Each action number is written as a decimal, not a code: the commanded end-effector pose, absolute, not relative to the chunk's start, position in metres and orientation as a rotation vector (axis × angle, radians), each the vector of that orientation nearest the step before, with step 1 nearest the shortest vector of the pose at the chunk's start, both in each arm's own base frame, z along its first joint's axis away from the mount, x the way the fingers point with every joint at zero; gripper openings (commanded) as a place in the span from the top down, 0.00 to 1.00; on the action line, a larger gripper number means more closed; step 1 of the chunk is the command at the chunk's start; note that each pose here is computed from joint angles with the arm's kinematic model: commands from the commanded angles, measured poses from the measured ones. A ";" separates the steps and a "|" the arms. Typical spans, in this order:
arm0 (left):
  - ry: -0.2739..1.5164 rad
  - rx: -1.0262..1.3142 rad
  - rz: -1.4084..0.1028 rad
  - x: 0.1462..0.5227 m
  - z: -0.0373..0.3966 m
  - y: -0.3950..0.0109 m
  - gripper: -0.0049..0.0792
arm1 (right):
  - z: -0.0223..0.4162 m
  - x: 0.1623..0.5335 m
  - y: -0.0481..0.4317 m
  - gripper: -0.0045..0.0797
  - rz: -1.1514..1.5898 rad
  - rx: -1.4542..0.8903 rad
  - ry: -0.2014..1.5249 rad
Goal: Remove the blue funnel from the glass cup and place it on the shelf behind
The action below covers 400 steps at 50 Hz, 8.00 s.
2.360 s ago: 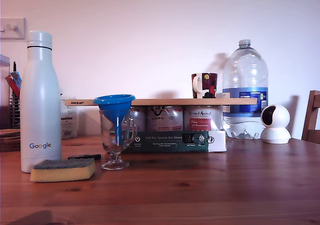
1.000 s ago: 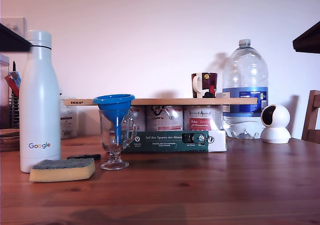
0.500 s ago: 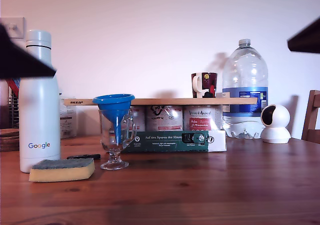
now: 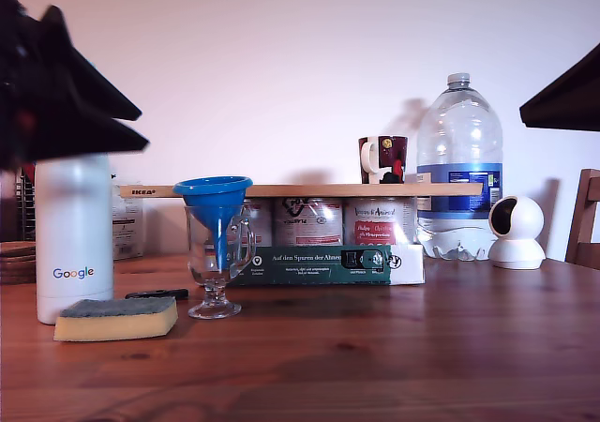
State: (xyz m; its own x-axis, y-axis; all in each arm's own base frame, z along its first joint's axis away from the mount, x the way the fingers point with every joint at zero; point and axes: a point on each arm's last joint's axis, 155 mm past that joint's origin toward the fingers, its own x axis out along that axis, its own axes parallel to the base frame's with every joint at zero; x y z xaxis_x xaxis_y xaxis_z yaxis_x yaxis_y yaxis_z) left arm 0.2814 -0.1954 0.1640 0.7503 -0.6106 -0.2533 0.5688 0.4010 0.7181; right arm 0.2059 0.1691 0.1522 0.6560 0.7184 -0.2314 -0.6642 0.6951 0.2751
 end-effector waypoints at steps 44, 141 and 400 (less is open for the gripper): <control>-0.135 1.190 -0.662 0.348 0.145 -0.200 0.48 | 0.156 0.200 0.186 0.96 0.866 0.168 0.343; -0.111 1.300 -0.735 0.386 0.124 -0.209 0.63 | 0.152 0.202 0.187 0.96 0.866 0.168 0.363; 0.093 -0.030 -0.188 0.494 0.208 -0.268 0.95 | 0.201 0.234 0.161 0.96 0.680 0.092 0.108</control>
State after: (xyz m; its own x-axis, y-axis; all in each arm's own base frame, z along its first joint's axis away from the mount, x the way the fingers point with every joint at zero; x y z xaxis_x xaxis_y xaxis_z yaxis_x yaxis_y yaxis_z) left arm 0.4902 -0.2681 0.2142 0.9787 -0.1881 -0.0817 0.1857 0.9819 -0.0364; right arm 0.2337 0.1602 0.1855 0.7717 0.6278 -0.1014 -0.6155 0.7775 0.1293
